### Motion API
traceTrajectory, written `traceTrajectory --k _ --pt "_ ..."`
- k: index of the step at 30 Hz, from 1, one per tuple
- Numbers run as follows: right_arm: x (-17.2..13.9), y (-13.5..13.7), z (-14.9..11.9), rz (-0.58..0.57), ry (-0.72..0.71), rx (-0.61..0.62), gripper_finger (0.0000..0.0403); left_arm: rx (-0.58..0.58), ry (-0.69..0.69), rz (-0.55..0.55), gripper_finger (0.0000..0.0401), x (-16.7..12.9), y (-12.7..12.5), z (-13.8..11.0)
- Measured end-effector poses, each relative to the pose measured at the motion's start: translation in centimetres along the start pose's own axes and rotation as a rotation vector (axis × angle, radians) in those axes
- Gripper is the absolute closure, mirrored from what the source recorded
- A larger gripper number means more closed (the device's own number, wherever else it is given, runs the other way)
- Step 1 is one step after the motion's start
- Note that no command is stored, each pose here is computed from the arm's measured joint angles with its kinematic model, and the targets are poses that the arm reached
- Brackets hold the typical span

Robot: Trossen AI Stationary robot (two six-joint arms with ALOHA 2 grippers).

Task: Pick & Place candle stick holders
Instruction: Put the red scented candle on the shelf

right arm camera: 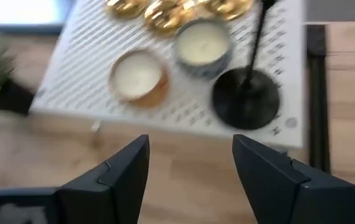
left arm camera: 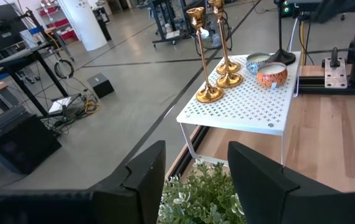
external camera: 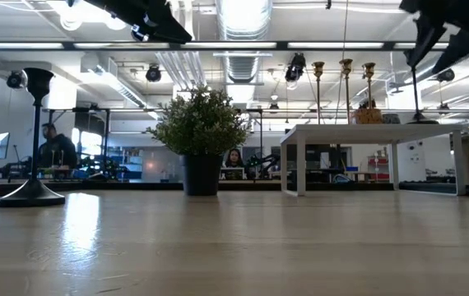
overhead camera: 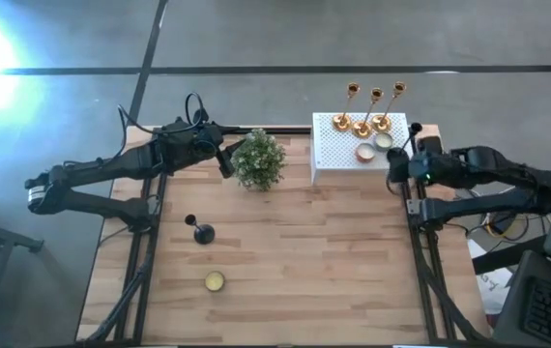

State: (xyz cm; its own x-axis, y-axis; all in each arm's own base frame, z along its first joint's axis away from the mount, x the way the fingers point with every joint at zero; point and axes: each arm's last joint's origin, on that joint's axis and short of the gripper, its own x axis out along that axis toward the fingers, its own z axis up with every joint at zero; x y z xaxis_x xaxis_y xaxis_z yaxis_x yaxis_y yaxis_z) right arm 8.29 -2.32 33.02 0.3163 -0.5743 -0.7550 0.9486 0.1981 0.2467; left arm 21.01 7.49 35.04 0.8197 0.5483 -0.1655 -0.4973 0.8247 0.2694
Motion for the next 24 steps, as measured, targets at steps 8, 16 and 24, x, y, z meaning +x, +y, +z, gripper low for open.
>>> traceTrajectory --k 8,16,24 --pt "-2.3 3.8 -3.8 0.323 0.077 -0.225 0.0207 0.000 0.000 0.001 0.0222 0.0 0.0 0.0" --pt "-3.4 7.4 -9.8 0.357 0.057 -0.401 0.0211 0.000 0.000 0.001 0.0222 0.0 0.0 0.0" --pt "-1.9 13.6 -14.1 0.571 0.019 -0.579 0.0211 0.000 0.000 0.001 0.0222 0.0 0.0 0.0"
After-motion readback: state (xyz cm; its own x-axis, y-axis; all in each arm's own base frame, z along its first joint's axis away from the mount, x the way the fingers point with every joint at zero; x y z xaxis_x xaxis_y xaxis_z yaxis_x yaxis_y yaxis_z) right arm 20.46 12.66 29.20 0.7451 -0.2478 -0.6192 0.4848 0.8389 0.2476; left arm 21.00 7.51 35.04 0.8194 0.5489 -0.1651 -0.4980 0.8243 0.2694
